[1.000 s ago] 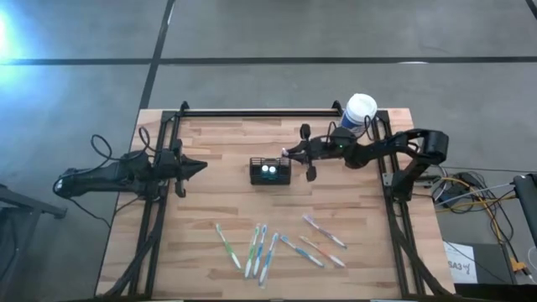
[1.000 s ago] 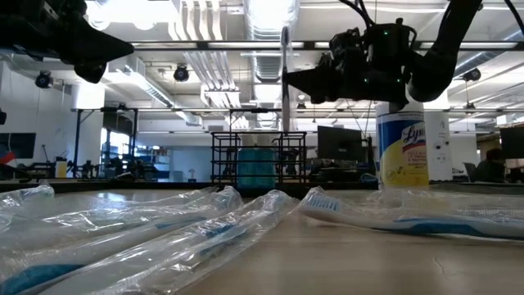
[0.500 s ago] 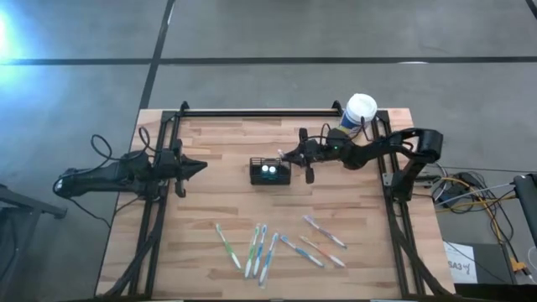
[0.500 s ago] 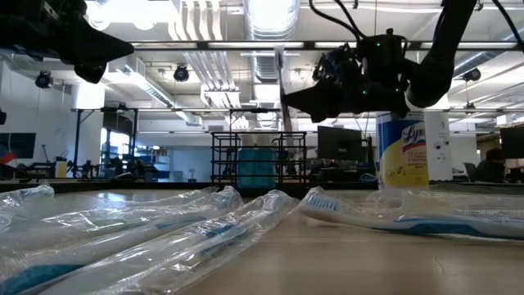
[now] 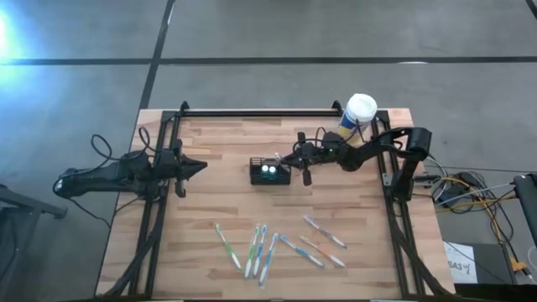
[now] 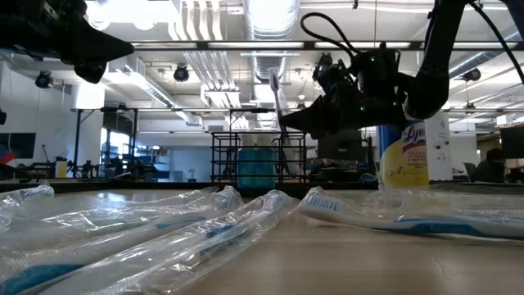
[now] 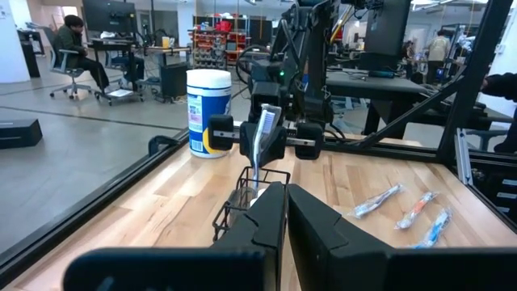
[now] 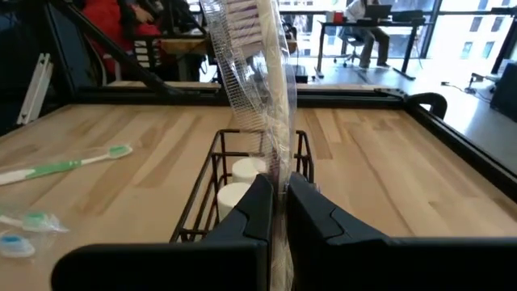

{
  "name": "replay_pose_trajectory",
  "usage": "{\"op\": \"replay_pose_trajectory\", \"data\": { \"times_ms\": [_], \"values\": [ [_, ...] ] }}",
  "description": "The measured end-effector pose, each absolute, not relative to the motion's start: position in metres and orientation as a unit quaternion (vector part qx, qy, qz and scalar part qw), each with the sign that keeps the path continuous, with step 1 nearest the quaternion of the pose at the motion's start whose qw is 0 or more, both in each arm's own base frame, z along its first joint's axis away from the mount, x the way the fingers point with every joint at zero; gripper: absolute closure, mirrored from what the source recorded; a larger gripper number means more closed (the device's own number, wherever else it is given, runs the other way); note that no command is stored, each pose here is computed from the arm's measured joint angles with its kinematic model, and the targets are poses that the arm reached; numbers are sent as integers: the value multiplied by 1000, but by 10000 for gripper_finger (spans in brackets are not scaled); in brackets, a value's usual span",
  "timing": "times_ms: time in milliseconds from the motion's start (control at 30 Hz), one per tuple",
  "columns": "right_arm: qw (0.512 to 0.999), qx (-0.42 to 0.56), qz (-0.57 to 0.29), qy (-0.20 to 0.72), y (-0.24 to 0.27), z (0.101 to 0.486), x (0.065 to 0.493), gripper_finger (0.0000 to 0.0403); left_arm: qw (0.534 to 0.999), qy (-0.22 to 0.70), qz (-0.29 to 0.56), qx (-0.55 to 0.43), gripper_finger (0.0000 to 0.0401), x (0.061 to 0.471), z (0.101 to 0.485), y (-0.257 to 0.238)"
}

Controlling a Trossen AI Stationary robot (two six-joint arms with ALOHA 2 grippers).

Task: Pick & Place toothbrushing station
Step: Put the top purple toothbrush in the wire organizer

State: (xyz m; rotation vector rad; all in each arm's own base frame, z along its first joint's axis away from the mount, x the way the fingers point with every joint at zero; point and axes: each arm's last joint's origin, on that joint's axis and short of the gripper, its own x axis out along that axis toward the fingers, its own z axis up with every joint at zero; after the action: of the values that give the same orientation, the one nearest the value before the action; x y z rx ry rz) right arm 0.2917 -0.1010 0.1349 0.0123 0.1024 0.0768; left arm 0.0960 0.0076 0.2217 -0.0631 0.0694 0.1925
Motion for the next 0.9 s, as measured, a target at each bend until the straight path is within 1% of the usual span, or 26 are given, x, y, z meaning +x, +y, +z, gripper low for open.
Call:
{"op": "replay_pose_trajectory", "data": {
  "times_ms": [133,200,567,767,900],
  "values": [
    [998,11,35,52,-101,135,292,389,994,35,97,-31,378,96,222,8],
    [998,18,34,53,-101,134,292,382,994,35,96,-31,378,96,222,8],
    [996,59,28,54,-103,134,291,289,994,34,97,-36,378,96,222,8],
    [997,60,29,48,-103,139,291,255,994,34,96,-37,378,96,222,8],
    [997,59,30,29,-102,153,288,237,994,34,96,-38,378,96,222,8]
  ]
}}
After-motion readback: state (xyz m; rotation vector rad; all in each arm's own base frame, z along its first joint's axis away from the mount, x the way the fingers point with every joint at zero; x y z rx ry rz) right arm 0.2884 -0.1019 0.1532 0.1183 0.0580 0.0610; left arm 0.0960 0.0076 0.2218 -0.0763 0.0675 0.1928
